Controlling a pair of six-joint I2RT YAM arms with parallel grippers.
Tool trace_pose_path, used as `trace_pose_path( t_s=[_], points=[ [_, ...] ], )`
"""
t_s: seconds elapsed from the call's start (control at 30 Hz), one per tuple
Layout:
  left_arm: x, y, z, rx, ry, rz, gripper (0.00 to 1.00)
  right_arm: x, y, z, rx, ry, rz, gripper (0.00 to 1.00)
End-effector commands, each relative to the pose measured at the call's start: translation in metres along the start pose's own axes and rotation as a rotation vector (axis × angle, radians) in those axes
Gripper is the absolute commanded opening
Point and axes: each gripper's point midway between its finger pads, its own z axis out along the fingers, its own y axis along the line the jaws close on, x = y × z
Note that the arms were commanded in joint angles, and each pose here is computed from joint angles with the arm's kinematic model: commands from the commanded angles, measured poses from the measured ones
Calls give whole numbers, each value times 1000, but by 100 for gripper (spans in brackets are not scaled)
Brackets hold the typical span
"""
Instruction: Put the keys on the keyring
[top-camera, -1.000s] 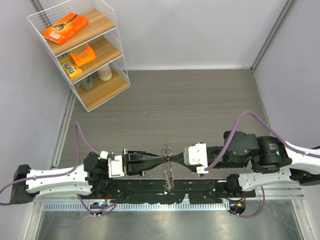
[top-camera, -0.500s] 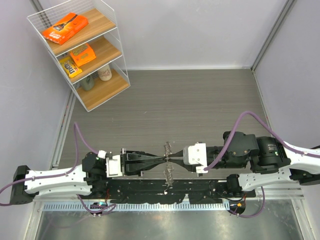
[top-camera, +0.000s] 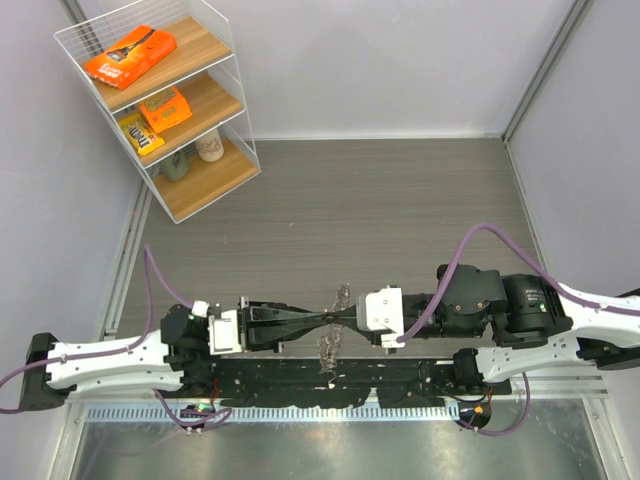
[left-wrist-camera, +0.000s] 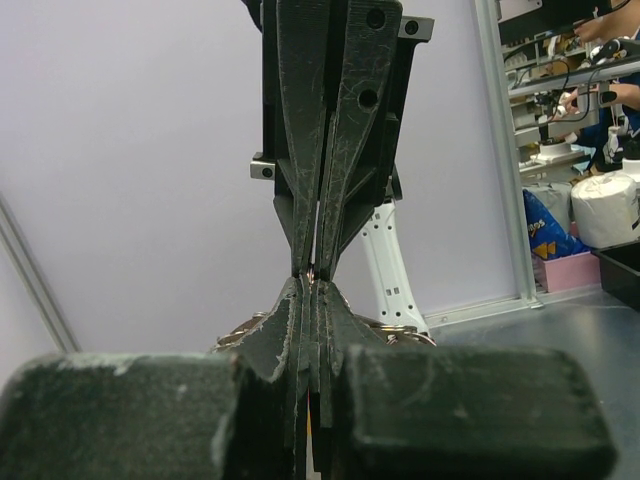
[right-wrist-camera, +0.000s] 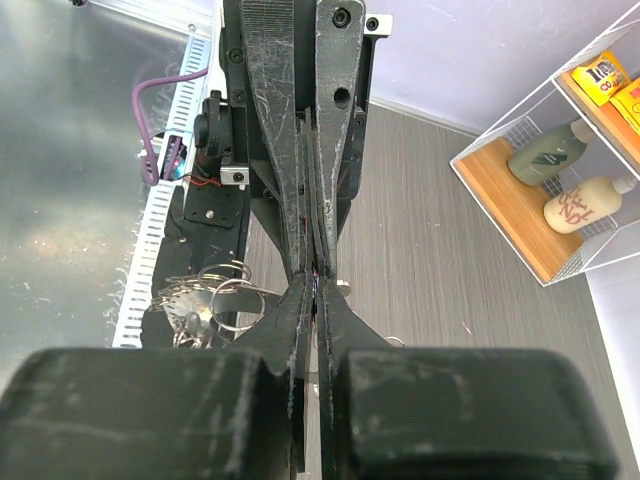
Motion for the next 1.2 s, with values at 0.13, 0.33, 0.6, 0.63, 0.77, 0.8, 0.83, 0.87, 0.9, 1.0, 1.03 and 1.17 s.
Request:
trace_pose_path(
  t_s=[0.13,0.33,0.6,0.63,0.77,0.8,0.83,0.87,0.9,1.0,1.03,1.17],
  points=[
    [-33,4,-2,-12,-95,33,0,-10,-6,1,30,-39,19,6],
    [-26,2,-3,-3,-77,31,13,-18,-5,0,31,-95,33,6],
    [-22,2,-1,-6,-75,32,31,-29,-7,-5,29,-147,35,6],
    [-22,2,-1,-5,-79,32,31,-28,-7,-5,33,-149,37,6],
    [-20,2,0,-3,-77,32,33,-30,-9,-8,52,-173,42,6],
    [-19,1,1,0,-76,28,33,-31,-11,-11,60,-184,45,6],
    [-18,1,1,-2,-74,26,33,-31,-12,-11,67,-193,48,6],
    [-18,1,1,-2,-74,26,33,-33,-13,-12,74,-202,48,6],
    [-19,1,2,-2,-78,24,33,-33,-14,-13,79,-209,50,6],
    [-19,1,3,3,-75,22,33,-37,-17,-15,97,-233,56,6],
    [-18,1,3,1,-73,22,33,-38,-18,-16,101,-239,60,6],
    [-16,1,4,2,-67,21,33,-44,-20,-18,120,-293,89,6]
  ],
)
